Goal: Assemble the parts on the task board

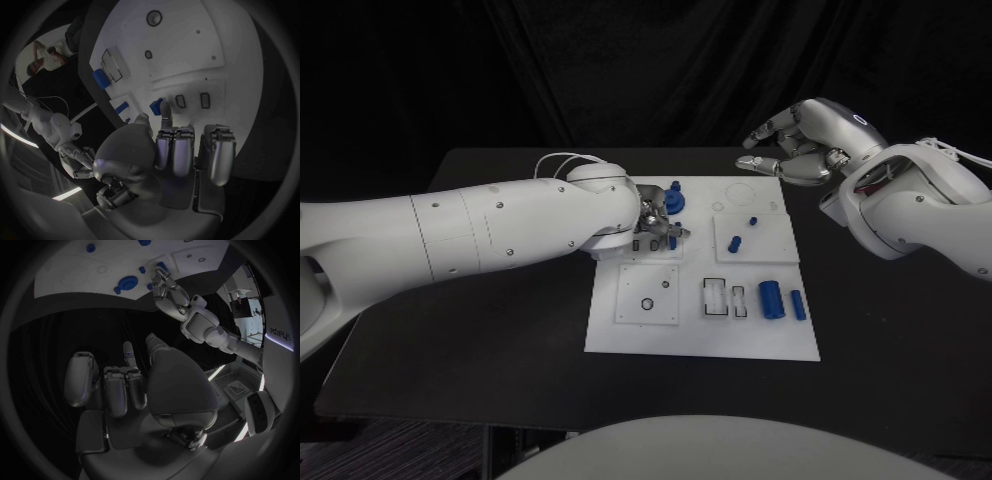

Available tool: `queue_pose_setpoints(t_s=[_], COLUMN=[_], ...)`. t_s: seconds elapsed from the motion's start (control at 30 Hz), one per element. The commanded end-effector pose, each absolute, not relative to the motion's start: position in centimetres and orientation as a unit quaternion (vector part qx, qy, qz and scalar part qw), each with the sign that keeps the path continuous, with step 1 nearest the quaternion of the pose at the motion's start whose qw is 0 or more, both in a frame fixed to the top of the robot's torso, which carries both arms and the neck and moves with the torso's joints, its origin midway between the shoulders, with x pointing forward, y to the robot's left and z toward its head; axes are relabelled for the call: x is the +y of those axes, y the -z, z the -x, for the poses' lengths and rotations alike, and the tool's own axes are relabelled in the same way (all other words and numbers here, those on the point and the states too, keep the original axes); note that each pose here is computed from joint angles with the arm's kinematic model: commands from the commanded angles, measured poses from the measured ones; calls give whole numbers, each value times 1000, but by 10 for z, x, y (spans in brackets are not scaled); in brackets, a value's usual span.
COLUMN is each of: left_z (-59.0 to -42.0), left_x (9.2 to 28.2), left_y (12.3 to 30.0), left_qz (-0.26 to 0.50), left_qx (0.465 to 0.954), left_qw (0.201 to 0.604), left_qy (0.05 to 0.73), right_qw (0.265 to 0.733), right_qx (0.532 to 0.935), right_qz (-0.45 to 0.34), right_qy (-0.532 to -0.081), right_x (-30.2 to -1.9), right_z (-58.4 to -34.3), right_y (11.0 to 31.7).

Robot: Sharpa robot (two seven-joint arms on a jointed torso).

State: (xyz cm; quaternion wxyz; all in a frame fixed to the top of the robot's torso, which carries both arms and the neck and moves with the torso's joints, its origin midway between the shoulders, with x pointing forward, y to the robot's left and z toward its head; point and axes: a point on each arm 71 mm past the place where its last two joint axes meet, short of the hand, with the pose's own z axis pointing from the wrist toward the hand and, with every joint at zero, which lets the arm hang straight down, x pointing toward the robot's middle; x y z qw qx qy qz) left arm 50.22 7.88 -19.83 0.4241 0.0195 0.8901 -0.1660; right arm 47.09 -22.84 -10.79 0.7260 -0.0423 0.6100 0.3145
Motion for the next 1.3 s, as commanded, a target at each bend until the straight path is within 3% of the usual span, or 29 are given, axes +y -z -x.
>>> queue_pose_setpoints(t_s=[0.03, 1.3], left_z=[-501, -499], left_x=[76, 75], left_y=[200, 206], left_qz=[-32, -40], left_qx=[890, 899], left_qw=[419, 404], left_qy=[175, 166], right_qw=[725, 726], right_qx=[614, 612], right_qz=[36, 36], right_qy=[-309, -311], right_x=[-229, -228], right_z=[-471, -471], right_y=[109, 110])
